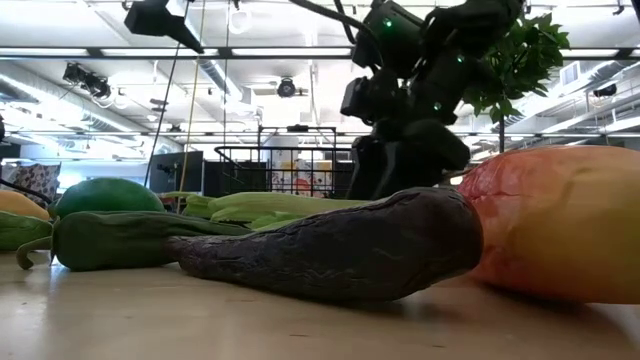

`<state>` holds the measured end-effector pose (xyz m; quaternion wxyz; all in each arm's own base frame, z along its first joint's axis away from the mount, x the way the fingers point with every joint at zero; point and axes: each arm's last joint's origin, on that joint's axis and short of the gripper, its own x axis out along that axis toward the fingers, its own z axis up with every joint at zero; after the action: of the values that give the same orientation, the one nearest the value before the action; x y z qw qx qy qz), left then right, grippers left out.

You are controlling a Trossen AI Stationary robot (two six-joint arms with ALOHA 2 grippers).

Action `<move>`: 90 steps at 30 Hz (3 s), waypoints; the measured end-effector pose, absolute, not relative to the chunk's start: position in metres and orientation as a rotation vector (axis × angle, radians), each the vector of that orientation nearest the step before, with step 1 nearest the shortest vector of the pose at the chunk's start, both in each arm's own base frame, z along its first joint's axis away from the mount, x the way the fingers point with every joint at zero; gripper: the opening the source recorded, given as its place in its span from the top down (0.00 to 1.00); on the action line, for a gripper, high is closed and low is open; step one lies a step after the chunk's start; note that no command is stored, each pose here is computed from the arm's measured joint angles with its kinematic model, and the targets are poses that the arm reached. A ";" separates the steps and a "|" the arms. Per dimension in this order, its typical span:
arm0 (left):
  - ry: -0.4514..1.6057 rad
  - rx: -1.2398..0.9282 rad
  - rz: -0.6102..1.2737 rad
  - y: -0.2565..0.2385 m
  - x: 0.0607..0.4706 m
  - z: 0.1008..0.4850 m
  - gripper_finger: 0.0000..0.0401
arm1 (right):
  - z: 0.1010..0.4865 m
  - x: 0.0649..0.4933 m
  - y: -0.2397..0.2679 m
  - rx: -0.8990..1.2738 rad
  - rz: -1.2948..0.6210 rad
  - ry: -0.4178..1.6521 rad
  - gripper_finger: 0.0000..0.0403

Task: Build produce basket
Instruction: Put the celery into the wire basket

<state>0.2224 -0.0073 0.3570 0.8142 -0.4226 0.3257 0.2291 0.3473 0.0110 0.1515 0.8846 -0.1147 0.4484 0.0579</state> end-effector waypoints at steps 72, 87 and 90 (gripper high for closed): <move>0.306 -0.878 0.320 0.012 0.179 0.410 0.03 | 0.283 0.336 -0.072 0.214 -0.413 0.324 0.82; 0.311 -0.762 0.344 0.013 0.178 0.410 0.03 | 0.261 0.338 -0.102 0.106 -0.429 0.432 0.80; 0.307 -0.760 0.356 0.013 0.178 0.410 0.03 | 0.257 0.340 -0.102 0.106 -0.425 0.448 0.76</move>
<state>0.1782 0.0134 0.4096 0.9019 -0.3673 0.1485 0.1720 0.3398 -0.1018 0.2572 0.9513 0.0521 0.2205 -0.2090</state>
